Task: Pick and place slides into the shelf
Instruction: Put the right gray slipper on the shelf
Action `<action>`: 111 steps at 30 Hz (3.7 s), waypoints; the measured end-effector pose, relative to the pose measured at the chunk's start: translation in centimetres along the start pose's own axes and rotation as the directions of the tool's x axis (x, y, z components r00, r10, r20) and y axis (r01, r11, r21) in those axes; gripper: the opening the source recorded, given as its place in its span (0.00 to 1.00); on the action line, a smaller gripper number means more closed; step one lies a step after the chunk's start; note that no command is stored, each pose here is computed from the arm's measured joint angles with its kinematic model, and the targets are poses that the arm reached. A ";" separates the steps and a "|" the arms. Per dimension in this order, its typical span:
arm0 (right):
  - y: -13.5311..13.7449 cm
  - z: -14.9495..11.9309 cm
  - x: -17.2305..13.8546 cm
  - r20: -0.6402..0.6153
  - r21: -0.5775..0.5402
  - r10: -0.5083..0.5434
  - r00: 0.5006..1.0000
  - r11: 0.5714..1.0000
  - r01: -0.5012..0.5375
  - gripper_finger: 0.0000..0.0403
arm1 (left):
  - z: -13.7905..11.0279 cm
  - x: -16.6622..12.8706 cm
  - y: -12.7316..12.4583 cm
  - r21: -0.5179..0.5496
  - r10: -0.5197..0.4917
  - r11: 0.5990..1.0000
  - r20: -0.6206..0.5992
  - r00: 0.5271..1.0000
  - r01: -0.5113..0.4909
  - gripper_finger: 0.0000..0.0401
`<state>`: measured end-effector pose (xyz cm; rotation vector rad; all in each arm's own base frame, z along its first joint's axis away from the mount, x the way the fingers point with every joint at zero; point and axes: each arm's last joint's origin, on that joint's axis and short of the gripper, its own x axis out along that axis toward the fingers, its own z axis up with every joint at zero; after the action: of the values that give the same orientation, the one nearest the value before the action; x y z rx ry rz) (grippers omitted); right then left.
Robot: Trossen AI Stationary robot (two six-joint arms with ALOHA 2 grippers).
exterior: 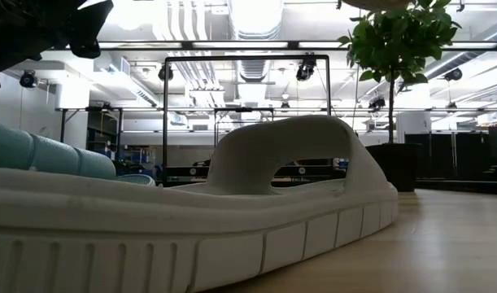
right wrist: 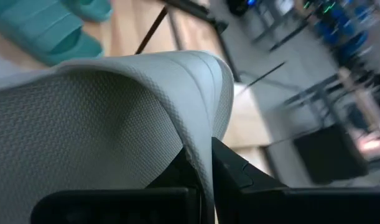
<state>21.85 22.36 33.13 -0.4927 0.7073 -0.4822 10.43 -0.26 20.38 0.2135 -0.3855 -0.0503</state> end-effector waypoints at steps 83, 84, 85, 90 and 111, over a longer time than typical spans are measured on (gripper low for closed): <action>-18.2 6.8 20.0 0.059 -0.298 0.465 0.883 0.853 -0.429 0.03 | -1.1 11.7 2.4 0.774 0.436 0.629 -0.426 0.792 0.071 0.55; -18.3 6.7 20.0 0.056 -0.296 0.465 0.883 0.853 -0.430 0.03 | -1.2 11.9 2.4 0.780 0.435 0.621 -0.428 0.792 0.080 0.55; -18.3 6.7 20.0 0.056 -0.293 0.464 0.884 0.854 -0.430 0.03 | -1.2 12.0 2.4 0.784 0.435 0.616 -0.423 0.795 0.080 0.55; -18.6 6.7 20.2 0.058 -0.285 0.454 0.889 0.861 -0.421 0.03 | -1.2 12.4 2.3 0.790 0.387 0.607 -0.386 0.838 0.083 0.55; -18.7 6.3 20.8 0.072 -0.280 0.532 0.844 0.823 -0.495 0.03 | -0.9 13.1 1.7 0.758 0.173 0.641 -0.293 0.940 0.118 0.55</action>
<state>35.46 -2.45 37.83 -0.5429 0.7282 0.1605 22.90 0.42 24.77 1.0683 -0.0307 0.1932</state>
